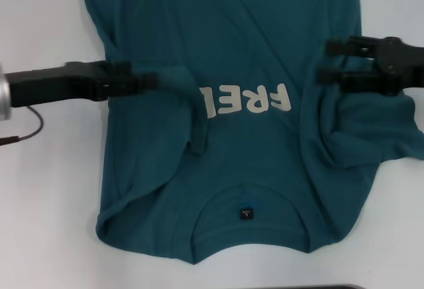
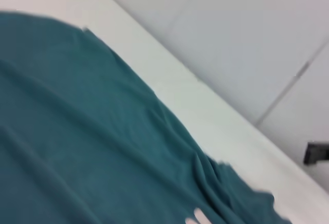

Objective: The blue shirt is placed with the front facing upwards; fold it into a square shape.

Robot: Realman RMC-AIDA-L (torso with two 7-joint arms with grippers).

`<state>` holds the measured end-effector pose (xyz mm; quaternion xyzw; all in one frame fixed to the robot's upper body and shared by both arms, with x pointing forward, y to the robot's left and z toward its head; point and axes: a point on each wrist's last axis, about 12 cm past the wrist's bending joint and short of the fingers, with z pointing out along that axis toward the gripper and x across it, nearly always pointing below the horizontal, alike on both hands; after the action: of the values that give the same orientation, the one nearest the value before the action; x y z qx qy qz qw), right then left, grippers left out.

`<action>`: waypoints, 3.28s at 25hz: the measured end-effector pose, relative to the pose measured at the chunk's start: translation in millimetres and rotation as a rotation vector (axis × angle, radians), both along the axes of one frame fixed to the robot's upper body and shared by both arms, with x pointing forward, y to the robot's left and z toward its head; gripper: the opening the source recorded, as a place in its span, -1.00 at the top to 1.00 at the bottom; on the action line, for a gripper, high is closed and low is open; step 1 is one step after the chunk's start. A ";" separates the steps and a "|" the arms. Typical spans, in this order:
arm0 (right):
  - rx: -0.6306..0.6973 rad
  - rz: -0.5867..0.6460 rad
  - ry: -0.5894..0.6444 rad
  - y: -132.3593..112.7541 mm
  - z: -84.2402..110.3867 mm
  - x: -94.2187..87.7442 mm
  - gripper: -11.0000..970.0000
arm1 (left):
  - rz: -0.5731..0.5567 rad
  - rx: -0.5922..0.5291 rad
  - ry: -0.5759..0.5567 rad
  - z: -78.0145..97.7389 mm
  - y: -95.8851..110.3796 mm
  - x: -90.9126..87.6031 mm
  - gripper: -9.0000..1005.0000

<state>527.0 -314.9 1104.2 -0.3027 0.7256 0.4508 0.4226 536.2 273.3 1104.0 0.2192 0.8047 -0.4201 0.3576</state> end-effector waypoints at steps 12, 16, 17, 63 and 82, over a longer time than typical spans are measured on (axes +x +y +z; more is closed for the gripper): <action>-0.045 -0.216 0.270 -72.4 7.9 -15.3 -0.86 | 0.086 -0.056 -0.015 -8.6 19.7 -11.4 -0.75; -0.055 -0.308 0.323 -93.1 6.2 -29.2 -0.86 | 0.095 -0.055 -0.017 -9.9 20.1 -10.9 -0.74; -0.060 -0.335 0.344 -98.1 4.5 -32.6 -0.86 | 0.093 -0.056 -0.018 -10.5 19.5 -10.7 -0.74; -0.170 -0.507 0.526 -94.8 -29.5 -22.4 -0.84 | -0.144 0.015 -0.178 -31.1 2.6 -21.6 -0.74; -0.160 -0.515 0.551 -91.6 -34.5 -21.4 -0.84 | -0.254 -0.024 -0.271 -31.0 -5.8 -34.8 -0.74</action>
<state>505.6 -406.5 1069.8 -0.0101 0.8972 0.3360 0.2864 501.3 267.5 1073.0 0.3692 0.7100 -0.4381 0.4094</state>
